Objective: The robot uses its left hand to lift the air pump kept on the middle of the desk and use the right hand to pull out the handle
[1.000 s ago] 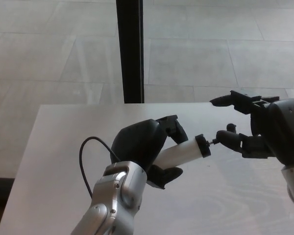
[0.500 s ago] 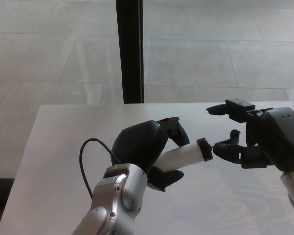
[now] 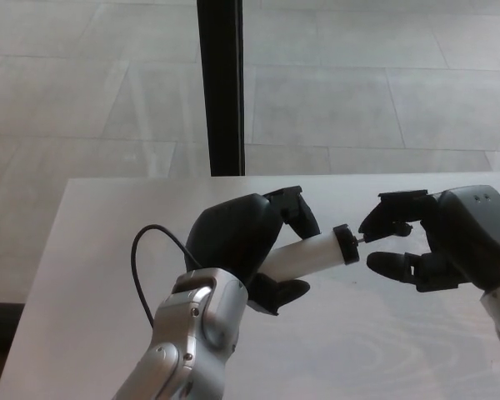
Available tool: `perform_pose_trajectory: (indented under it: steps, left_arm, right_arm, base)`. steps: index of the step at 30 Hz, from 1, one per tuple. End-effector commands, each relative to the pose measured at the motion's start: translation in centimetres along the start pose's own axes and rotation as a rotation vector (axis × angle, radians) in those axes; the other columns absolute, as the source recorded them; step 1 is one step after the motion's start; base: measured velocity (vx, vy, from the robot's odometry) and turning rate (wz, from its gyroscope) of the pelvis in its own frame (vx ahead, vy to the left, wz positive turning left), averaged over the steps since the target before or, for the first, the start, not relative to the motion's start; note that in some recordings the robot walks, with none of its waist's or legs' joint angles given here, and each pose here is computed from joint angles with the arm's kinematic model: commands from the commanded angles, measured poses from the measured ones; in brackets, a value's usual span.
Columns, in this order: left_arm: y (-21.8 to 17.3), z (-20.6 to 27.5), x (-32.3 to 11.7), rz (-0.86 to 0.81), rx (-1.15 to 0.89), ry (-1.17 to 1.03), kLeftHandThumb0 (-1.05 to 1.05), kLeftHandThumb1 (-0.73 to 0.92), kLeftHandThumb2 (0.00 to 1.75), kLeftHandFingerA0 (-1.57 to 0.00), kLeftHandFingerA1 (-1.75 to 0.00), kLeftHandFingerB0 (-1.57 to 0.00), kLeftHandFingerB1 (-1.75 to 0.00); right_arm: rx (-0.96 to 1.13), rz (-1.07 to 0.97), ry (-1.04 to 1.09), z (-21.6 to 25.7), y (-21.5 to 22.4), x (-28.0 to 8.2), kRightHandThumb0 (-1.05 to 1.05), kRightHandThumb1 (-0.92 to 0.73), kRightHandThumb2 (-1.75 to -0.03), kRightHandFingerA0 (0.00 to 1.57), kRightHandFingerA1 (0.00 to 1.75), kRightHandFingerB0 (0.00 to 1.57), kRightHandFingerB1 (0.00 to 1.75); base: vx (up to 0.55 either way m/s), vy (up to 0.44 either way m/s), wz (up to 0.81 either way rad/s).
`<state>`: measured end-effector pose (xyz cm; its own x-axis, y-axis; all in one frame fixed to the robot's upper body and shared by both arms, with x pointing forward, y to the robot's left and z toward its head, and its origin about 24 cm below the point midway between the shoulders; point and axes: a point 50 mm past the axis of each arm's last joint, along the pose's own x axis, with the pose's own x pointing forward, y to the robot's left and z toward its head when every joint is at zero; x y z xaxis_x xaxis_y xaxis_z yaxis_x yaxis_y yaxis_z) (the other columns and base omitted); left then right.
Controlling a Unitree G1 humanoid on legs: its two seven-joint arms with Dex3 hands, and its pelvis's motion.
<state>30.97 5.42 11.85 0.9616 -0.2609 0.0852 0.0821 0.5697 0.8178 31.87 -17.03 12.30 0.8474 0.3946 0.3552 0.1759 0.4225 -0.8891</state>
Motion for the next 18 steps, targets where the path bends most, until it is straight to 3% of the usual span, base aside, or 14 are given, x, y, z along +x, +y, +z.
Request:
perform_pose_trajectory:
  steps: [1, 2, 3, 7, 8, 9, 10, 11, 13, 14, 15, 17, 18]
  left_arm:
    - [0.65, -0.32, -0.08, 0.030, 0.003, 0.020, -0.16, 0.49, 1.14, -0.92, -1.75, -0.76, -1.55]
    - [0.64, -0.39, -0.08, 0.033, 0.000, 0.018, -0.15, 0.47, 1.19, -0.94, -1.75, -0.79, -1.52]
    - [0.54, -0.48, -0.10, 0.031, 0.007, 0.022, -0.16, 0.47, 1.16, -0.91, -1.75, -0.76, -1.49]
    - [0.27, -0.52, -0.19, 0.028, 0.002, 0.023, -0.16, 0.44, 1.22, -0.92, -1.75, -0.77, -1.49]
    - [0.19, -0.53, -0.23, 0.024, 0.000, 0.023, -0.23, 0.46, 1.19, -1.23, -1.43, -0.96, -1.24]
    - [0.05, -0.55, -0.28, 0.018, 0.000, 0.023, -0.23, 0.45, 1.19, -1.22, -1.43, -0.96, -1.24]
    - [0.03, -0.55, -0.29, 0.018, 0.002, 0.024, -0.23, 0.45, 1.19, -1.22, -1.43, -0.96, -1.24]
    - [-0.08, -0.60, -0.36, 0.016, -0.011, 0.020, -0.23, 0.46, 1.19, -1.21, -1.42, -0.97, -1.24]
    - [-0.15, -0.62, -0.41, 0.016, -0.015, 0.017, -0.23, 0.47, 1.18, -1.22, -1.43, -0.98, -1.25]
    - [-0.16, -0.63, -0.43, 0.012, -0.018, 0.027, -0.23, 0.47, 1.18, -1.21, -1.42, -0.98, -1.25]
    - [-0.19, -0.73, -0.52, 0.015, -0.019, 0.028, -0.23, 0.46, 1.18, -1.21, -1.42, -0.98, -1.26]
    - [-0.20, -0.84, -0.59, 0.014, -0.024, 0.032, -0.24, 0.48, 1.18, -1.21, -1.42, -0.98, -1.26]
    - [-0.26, -0.93, -0.68, 0.011, -0.028, 0.036, -0.24, 0.47, 1.18, -1.20, -1.41, -0.99, -1.27]
  right_arm:
    - [-0.006, 0.002, 0.035, -0.66, -0.51, 0.04, -0.27, -0.61, -0.87, 1.04, 1.67, 0.90, 0.87]
    - [0.003, -0.001, 0.043, -0.66, -0.57, 0.10, -0.24, -0.61, -0.88, 1.03, 1.67, 0.88, 0.90]
    - [0.010, -0.007, 0.044, -0.63, -0.64, 0.13, -0.34, -0.56, -1.06, 1.26, 1.34, 0.85, 0.91]
    - [0.013, -0.023, 0.037, -0.54, -0.73, 0.15, -0.35, -0.56, -1.05, 1.25, 1.34, 0.86, 0.93]
    - [0.012, -0.023, 0.036, -0.52, -0.74, 0.15, -0.33, -0.59, -0.87, 1.19, 1.61, 0.90, 0.98]
    - [0.022, -0.033, 0.030, -0.46, -0.75, 0.13, -0.36, -0.57, -1.05, 1.26, 1.35, 0.85, 0.93]
    - [0.026, -0.037, 0.028, -0.44, -0.75, 0.12, -0.36, -0.57, -1.05, 1.26, 1.35, 0.85, 0.93]
    - [0.023, -0.035, 0.029, -0.42, -0.75, 0.11, -0.32, -0.67, -0.84, 1.01, 1.71, 0.84, 1.00]
    - [0.021, -0.038, 0.024, -0.38, -0.76, 0.10, -0.29, -0.66, -0.87, 1.06, 1.72, 0.84, 0.99]
    - [0.029, -0.047, 0.021, -0.34, -0.76, 0.10, -0.35, -0.56, -1.07, 1.27, 1.36, 0.85, 0.94]
    - [0.029, -0.060, 0.016, -0.26, -0.77, 0.20, -0.30, -0.62, -0.90, 1.05, 1.71, 0.87, 1.01]
    - [0.032, -0.073, 0.014, -0.20, -0.75, 0.31, -0.30, -0.59, -0.94, 1.09, 1.72, 0.88, 1.06]
    - [0.040, -0.076, 0.016, -0.21, -0.75, 0.32, -0.32, -0.58, -0.97, 1.04, 1.73, 0.89, 1.09]
  base:
    - [0.00, 0.000, 0.00]
    - [0.00, 0.000, 0.00]
    - [0.00, 0.000, 0.00]
    - [0.00, 0.000, 0.00]
    - [0.00, 0.000, 0.00]
    - [0.00, 0.000, 0.00]
    - [0.00, 0.000, 0.00]
    - [0.00, 0.000, 0.00]
    - [0.00, 0.000, 0.00]
    - [0.00, 0.000, 0.00]
    - [0.00, 0.000, 0.00]
    - [0.00, 0.000, 0.00]
    - [0.00, 0.000, 0.00]
